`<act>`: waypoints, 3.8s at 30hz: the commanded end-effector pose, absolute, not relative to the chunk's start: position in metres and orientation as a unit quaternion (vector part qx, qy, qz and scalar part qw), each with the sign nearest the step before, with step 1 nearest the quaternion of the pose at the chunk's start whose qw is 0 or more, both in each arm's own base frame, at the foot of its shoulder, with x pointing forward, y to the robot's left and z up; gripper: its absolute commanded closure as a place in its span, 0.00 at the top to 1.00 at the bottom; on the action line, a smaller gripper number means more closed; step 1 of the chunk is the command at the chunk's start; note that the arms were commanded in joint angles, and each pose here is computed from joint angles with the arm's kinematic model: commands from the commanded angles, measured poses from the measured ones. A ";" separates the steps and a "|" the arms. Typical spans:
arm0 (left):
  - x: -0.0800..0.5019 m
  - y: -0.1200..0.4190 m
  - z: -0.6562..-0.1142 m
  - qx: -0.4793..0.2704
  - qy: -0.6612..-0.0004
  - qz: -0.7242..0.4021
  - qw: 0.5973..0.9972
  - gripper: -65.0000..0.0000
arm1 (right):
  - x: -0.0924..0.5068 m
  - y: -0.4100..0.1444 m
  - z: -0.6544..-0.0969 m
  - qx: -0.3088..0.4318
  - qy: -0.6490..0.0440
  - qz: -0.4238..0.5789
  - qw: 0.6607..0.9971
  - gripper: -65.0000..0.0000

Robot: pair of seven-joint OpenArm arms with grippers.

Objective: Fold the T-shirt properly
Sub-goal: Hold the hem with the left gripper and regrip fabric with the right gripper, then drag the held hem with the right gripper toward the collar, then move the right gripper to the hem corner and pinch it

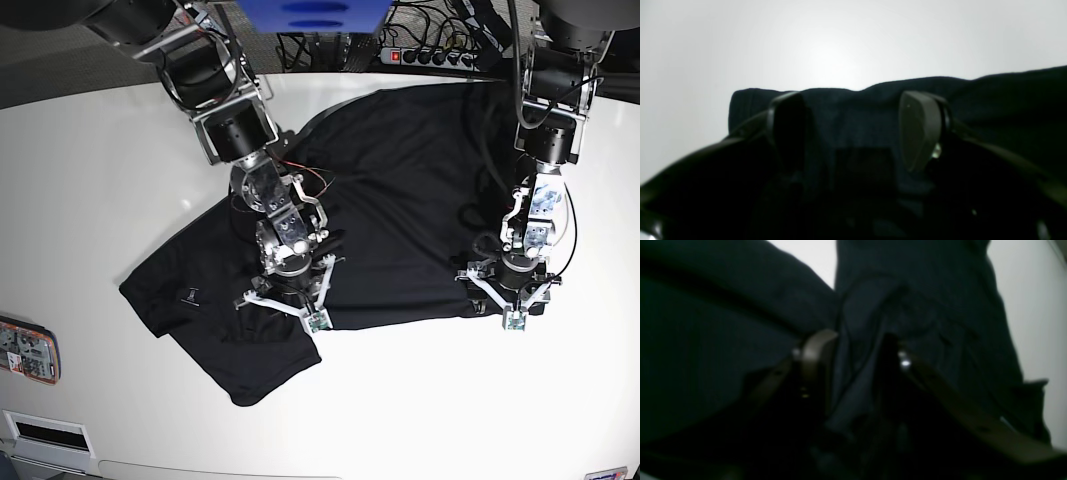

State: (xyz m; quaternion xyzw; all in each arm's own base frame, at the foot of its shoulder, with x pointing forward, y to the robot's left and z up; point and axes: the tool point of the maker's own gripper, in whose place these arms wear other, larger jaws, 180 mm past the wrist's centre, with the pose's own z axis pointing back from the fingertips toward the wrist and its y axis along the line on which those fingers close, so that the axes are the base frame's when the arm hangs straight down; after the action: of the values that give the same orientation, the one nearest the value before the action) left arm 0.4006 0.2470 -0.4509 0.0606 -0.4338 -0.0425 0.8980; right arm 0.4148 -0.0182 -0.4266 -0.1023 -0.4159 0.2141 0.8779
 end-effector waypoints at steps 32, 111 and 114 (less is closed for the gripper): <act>0.363 0.254 -0.487 0.074 -0.337 -0.056 0.937 0.65 | 0.359 -0.146 -0.365 -0.169 -0.466 0.050 0.867 0.00; 0.362 0.302 -0.451 0.108 -0.370 -0.046 0.922 0.65 | 0.274 -0.243 -0.312 -0.310 -0.453 0.021 0.836 0.60; 0.368 0.311 -0.439 0.111 -0.380 -0.026 0.918 0.65 | 0.289 -0.221 -0.304 -0.305 -0.472 0.049 0.826 0.60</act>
State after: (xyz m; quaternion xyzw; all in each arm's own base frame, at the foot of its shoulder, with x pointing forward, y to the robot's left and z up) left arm 0.3768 0.2979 -0.4340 0.0869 -0.4107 -0.0205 0.9074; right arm 0.2797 -0.2198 -0.3229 -0.2936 -0.4420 0.0482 0.8462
